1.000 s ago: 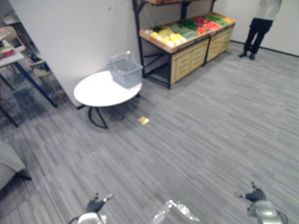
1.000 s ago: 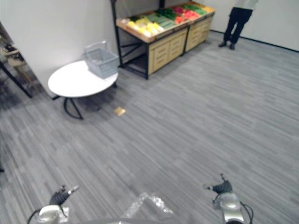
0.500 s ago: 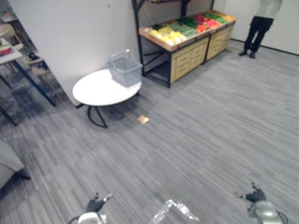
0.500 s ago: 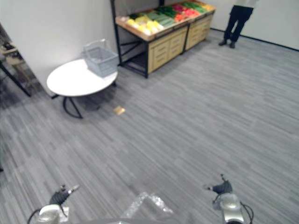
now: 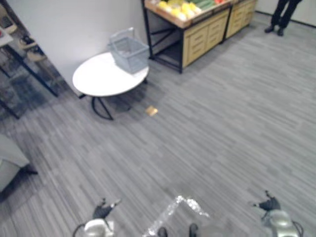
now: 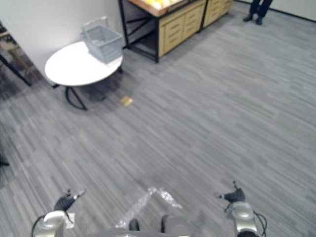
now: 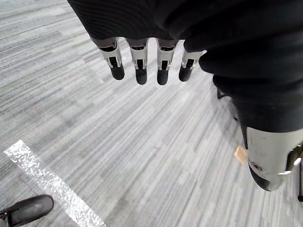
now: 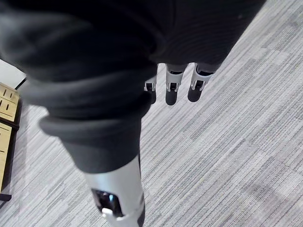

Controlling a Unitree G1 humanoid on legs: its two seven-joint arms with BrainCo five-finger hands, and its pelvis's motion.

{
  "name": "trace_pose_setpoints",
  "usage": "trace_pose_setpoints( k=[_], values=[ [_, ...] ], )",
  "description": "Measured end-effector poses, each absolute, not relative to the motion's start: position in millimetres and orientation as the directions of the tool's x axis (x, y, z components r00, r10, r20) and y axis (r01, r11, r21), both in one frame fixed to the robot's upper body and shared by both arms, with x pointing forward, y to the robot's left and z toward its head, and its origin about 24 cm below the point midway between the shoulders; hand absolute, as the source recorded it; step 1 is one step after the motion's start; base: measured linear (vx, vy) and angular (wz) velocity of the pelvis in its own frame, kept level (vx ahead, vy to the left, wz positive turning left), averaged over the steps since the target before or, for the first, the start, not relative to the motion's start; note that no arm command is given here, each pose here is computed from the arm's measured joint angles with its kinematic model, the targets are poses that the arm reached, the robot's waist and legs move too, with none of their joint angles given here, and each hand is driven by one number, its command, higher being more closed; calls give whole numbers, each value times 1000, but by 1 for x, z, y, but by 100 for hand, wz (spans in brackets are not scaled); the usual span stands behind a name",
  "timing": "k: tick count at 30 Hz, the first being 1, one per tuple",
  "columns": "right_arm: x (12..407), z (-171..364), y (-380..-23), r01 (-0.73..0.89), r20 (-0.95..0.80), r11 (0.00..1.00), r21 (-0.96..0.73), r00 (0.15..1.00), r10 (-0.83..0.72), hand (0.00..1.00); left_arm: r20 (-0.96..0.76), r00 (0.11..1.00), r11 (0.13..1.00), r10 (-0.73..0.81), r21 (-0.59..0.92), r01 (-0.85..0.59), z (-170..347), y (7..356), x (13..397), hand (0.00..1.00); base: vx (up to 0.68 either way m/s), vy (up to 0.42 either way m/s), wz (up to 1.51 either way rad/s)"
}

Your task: Pick vegetable in the basket

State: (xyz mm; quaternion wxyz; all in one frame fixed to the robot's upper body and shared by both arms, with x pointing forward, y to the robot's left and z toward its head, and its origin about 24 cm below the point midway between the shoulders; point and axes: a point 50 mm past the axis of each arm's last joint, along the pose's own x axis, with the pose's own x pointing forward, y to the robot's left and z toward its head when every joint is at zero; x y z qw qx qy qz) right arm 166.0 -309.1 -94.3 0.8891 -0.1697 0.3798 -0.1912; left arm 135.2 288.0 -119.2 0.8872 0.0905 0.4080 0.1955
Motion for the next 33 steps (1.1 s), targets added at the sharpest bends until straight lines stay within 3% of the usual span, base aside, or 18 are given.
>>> trace_pose_setpoints(
  k=[10,16,22,27,33],
  values=[
    [208,-59,-304,282,-445,862,-421,764,-467,0,-671,604,902,431,298,-312,-116,288,137,0,235,-2,-21],
    [236,-19,-331,342,-296,810,-476,805,-514,0,-689,571,894,446,320,-313,-122,287,123,0,480,255,-32],
    [266,3,-315,325,-208,820,-471,863,-461,0,-700,574,905,425,311,-291,-125,279,122,0,582,272,3],
    [294,36,-282,258,-57,833,-489,944,-325,0,-694,595,914,405,316,-254,-124,274,127,0,434,60,33],
    [295,67,-298,332,68,778,-534,934,-352,0,-685,596,907,420,305,-289,-122,277,132,0,470,-234,112]
  ],
)
